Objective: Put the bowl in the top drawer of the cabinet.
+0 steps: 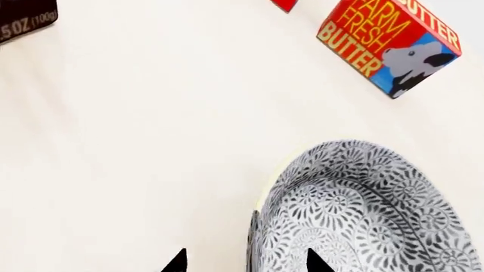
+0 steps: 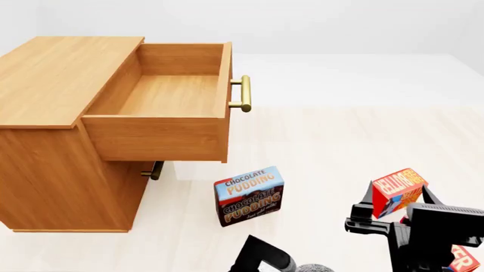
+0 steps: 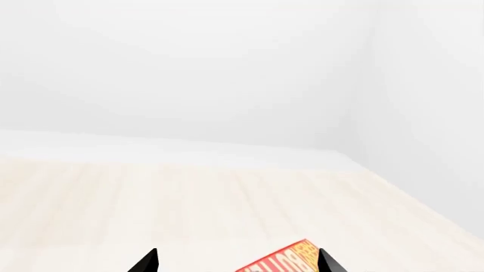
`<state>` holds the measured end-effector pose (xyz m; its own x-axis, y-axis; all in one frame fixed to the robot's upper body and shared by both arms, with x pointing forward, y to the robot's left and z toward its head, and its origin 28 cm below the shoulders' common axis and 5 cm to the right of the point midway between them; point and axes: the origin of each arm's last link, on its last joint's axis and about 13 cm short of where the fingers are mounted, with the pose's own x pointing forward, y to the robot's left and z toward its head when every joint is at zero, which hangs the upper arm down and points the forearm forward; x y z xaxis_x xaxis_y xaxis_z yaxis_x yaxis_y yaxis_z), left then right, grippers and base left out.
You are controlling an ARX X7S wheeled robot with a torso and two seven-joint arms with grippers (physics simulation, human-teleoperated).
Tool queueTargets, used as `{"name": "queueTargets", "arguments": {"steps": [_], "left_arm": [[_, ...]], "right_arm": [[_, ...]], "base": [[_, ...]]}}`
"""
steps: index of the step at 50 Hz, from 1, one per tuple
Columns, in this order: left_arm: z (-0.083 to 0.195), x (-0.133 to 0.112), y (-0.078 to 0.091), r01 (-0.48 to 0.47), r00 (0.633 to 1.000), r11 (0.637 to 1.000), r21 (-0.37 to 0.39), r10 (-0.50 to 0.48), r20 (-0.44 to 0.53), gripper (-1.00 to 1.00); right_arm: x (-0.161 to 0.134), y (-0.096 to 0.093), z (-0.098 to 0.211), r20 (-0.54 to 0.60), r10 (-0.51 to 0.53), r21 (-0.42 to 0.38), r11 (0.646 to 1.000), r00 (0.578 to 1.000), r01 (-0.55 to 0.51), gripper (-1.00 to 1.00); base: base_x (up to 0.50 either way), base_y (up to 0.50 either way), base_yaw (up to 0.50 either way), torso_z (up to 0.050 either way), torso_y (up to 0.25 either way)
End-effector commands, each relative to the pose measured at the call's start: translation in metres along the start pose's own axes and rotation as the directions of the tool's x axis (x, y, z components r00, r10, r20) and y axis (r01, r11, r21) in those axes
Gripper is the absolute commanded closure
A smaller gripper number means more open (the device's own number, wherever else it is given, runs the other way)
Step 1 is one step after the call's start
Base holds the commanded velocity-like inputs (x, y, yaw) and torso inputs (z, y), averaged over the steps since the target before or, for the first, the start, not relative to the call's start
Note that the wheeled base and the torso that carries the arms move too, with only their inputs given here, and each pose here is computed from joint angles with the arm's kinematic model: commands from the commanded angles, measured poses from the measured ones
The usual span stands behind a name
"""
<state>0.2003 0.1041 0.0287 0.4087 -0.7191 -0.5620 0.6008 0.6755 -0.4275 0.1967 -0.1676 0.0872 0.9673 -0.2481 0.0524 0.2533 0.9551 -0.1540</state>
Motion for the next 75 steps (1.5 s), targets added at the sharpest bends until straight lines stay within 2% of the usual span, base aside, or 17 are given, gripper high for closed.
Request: {"name": "queueTargets", "arguments": {"steps": [1, 12, 21, 32, 41, 56, 65, 75], "left_arm": [[-0.021, 0.011, 0.006, -0.077, 0.994, 0.996, 0.036, 0.079, -0.080, 1.00], [-0.018, 0.007, 0.004, -0.079, 0.996, 0.996, 0.032, 0.080, -0.037, 1.00], [0.003, -0.014, -0.001, -0.055, 0.993, 0.998, 0.004, 0.054, 0.104, 1.00], [0.019, -0.038, 0.000, -0.042, 0.962, 0.999, -0.012, 0.044, 0.269, 1.00], [0.031, -0.055, 0.003, -0.026, 0.934, 0.999, -0.028, 0.035, 0.356, 1.00], [0.049, -0.083, 0.007, -0.055, 0.881, 0.998, -0.036, 0.065, 0.469, 1.00], [0.060, -0.102, 0.012, -0.092, 0.846, 0.994, -0.051, 0.105, 0.522, 1.00], [0.075, -0.127, 0.008, -0.058, 0.834, 0.993, -0.105, 0.106, 0.541, 1.00]], "right_arm": [[-0.002, -0.001, -0.001, 0.003, -0.001, 0.010, 1.000, 1.000, 0.001, -1.00], [-0.003, -0.002, -0.001, 0.003, 0.003, 0.012, 1.000, 1.000, -0.003, -1.00], [-0.002, 0.000, -0.002, 0.001, 0.009, 0.015, 1.000, 1.000, -0.009, -1.00], [0.002, 0.007, -0.005, -0.002, 0.015, 0.018, 1.000, 1.000, -0.015, -1.00], [-0.001, 0.007, -0.006, -0.005, 0.016, 0.019, 1.000, 1.000, -0.016, -1.00], [-0.008, -0.004, -0.006, -0.006, 0.024, 0.021, 1.000, 1.000, -0.024, -1.00], [-0.003, 0.007, -0.013, -0.024, 0.045, 0.022, 0.999, 0.999, -0.044, -1.00], [0.001, 0.020, -0.021, -0.043, 0.087, 0.016, 0.996, 0.995, -0.086, -1.00]], "base": [[0.00, 0.00, 0.00, 0.000, 0.000], [0.00, 0.00, 0.00, 0.000, 0.000], [0.00, 0.00, 0.00, 0.000, 0.000], [0.00, 0.00, 0.00, 0.000, 0.000], [0.00, 0.00, 0.00, 0.000, 0.000], [0.00, 0.00, 0.00, 0.000, 0.000], [0.00, 0.00, 0.00, 0.000, 0.000], [0.00, 0.00, 0.00, 0.000, 0.000]]}}
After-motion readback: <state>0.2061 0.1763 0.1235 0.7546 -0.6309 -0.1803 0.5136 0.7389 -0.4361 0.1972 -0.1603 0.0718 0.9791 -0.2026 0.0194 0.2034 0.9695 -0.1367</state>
